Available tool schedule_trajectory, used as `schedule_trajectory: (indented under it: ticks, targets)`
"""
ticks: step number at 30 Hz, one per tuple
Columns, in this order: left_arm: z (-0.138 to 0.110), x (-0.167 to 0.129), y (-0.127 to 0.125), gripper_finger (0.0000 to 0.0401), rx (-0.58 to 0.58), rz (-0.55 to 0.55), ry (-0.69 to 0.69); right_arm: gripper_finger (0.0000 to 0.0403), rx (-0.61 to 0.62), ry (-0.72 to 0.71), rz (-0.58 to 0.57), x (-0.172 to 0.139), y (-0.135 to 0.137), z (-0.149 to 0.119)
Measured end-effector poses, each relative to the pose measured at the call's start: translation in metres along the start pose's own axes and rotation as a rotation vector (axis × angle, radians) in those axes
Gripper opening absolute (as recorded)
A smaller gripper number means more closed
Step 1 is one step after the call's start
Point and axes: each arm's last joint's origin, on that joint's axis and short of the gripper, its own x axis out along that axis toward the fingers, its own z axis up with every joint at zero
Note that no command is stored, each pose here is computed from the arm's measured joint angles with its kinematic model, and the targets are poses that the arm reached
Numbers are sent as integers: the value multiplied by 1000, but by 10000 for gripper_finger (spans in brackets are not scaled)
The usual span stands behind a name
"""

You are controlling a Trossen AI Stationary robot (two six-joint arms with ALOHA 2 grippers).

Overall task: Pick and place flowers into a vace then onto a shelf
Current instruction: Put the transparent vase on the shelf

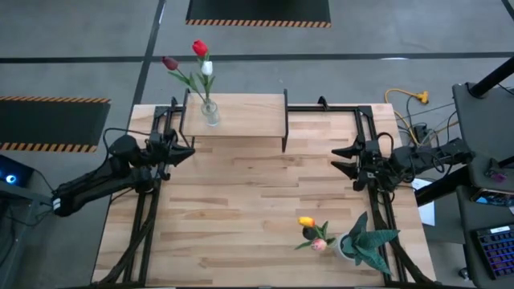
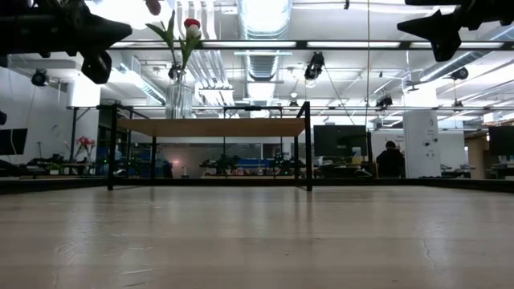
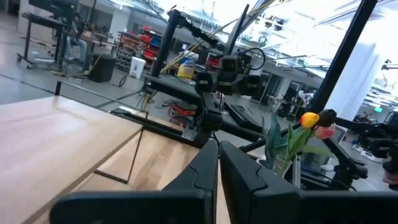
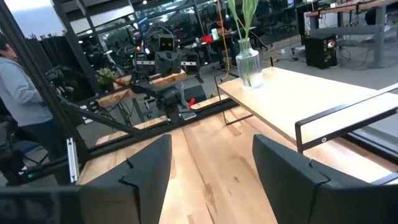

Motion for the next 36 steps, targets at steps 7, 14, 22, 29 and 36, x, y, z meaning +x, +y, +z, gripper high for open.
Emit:
schedule_trajectory:
  ticks: [7,14,22,29,36]
  targets:
    - [0,0,0,0,-41,1,1,217,14,10,-4,2,1,-1]
    - [-2,2,0,33,-41,-25,28,225,-14,47,-47,10,2,-7]
    - [1,24,-4,157,-13,-151,29,227,-18,50,-73,13,3,-8]
    - [17,50,-19,177,58,-267,27,226,6,6,-56,12,4,-3]
    - [33,86,-36,177,67,-338,102,225,7,4,-56,11,4,-3]
